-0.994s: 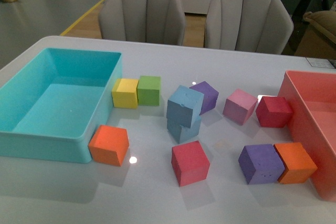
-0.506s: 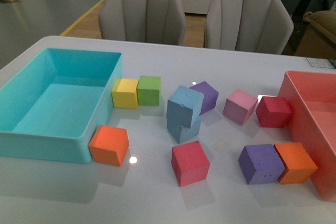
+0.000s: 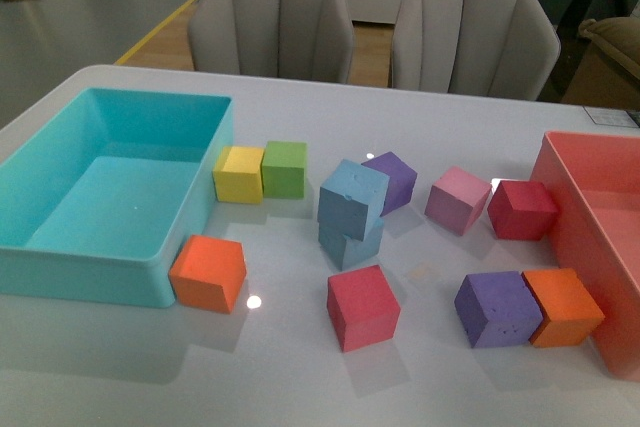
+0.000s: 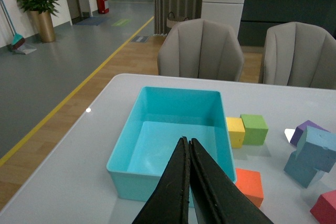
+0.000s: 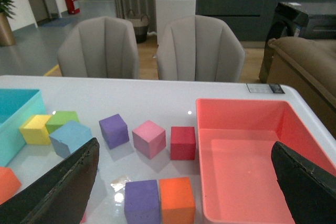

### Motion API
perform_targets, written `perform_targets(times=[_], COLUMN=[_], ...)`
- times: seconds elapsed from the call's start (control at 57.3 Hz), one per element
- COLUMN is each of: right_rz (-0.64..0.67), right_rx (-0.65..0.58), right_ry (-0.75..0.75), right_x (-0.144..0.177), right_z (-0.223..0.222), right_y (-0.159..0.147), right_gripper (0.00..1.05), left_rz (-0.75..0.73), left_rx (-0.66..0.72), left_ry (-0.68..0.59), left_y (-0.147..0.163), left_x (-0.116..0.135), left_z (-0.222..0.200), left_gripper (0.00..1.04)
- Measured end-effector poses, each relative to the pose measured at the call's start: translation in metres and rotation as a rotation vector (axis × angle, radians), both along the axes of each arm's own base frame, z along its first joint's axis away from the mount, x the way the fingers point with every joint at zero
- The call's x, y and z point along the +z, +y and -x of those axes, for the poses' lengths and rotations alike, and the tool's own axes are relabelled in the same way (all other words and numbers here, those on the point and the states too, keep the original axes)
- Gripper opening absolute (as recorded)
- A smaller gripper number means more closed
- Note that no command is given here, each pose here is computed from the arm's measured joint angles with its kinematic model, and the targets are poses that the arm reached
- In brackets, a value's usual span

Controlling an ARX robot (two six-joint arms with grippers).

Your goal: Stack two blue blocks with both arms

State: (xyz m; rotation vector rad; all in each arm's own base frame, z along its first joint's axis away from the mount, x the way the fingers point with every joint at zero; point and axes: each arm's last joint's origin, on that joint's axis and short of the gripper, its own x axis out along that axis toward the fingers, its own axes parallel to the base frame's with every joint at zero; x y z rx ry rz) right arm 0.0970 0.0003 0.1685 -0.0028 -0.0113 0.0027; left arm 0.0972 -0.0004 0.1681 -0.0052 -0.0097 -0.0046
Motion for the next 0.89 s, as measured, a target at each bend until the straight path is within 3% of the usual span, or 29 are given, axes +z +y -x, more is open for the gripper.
perform_targets(times=[0.052, 0.436, 0.89], right_rz=[0.0, 0.0, 0.0], right_rx=[0.0, 0.0, 0.0], right_ry=[0.0, 0.0, 0.0], right_x=[0.0, 0.0, 0.0], right_z=[0.0, 0.0, 0.0], right_y=[0.0, 0.0, 0.0], right_gripper=[0.96, 0.96, 0.96], left_rz=[0.0, 0.0, -0.001], left_rx=[0.0, 0.0, 0.0], left_ry=[0.0, 0.0, 0.0], left_y=[0.0, 0.0, 0.0], left_x=[0.0, 0.0, 0.0], left_z=[0.0, 0.0, 0.0], left_gripper=[0.21, 0.96, 0.96])
